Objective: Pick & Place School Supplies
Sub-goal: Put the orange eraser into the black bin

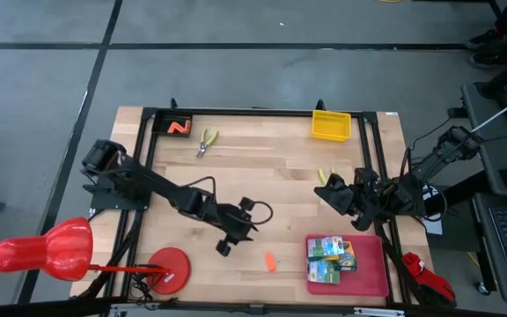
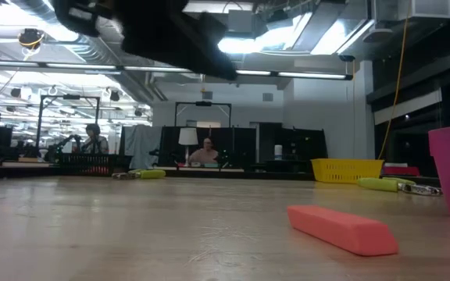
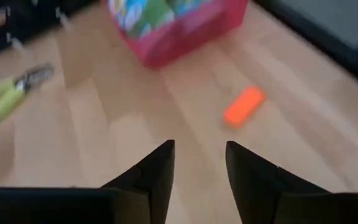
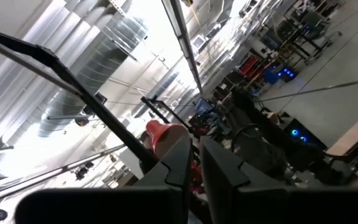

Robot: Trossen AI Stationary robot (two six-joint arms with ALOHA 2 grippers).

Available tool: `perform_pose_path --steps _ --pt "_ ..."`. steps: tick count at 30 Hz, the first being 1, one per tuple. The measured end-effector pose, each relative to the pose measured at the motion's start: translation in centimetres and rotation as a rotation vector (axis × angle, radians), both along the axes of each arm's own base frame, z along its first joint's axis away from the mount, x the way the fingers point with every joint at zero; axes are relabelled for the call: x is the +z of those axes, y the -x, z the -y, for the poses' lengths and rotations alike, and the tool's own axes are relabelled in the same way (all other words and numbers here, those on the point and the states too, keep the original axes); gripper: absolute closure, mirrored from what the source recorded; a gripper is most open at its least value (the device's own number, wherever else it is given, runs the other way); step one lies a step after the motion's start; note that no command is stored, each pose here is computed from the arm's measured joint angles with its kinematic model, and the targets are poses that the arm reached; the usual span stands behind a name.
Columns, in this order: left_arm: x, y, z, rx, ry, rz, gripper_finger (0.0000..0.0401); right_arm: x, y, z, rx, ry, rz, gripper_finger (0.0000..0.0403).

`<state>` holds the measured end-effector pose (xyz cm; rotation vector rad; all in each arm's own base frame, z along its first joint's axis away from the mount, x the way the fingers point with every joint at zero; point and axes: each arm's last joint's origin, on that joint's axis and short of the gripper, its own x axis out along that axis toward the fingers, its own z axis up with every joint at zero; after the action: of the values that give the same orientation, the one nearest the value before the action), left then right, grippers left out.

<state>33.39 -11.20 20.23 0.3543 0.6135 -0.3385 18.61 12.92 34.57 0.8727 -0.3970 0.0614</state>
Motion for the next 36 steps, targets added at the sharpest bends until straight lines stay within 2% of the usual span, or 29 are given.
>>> perform_pose_path --steps 7,16,26,31,36 --pt "-2.8 -1.8 1.1 -0.078 0.034 0.054 0.0236 -0.3 0.3 -0.9 0.043 -0.005 -0.011 0.0364" --pt "-6.4 -2.8 1.7 -0.187 0.044 0.023 0.0241 -0.3 0.4 -1.1 0.06 -0.065 -0.015 0.0364" --pt "-8.1 -4.1 1.1 -0.244 0.125 0.05 0.0239 -0.4 0.4 -1.0 0.038 -0.105 -0.023 0.0364" --pt "-8.3 -5.2 1.2 -0.268 0.104 0.07 0.0239 -0.4 0.4 -1.0 0.027 -0.121 -0.026 0.0364" --pt "-9.2 -5.9 1.2 -0.306 0.129 0.043 0.0239 -0.4 0.4 -1.0 0.028 -0.129 -0.026 0.0364"
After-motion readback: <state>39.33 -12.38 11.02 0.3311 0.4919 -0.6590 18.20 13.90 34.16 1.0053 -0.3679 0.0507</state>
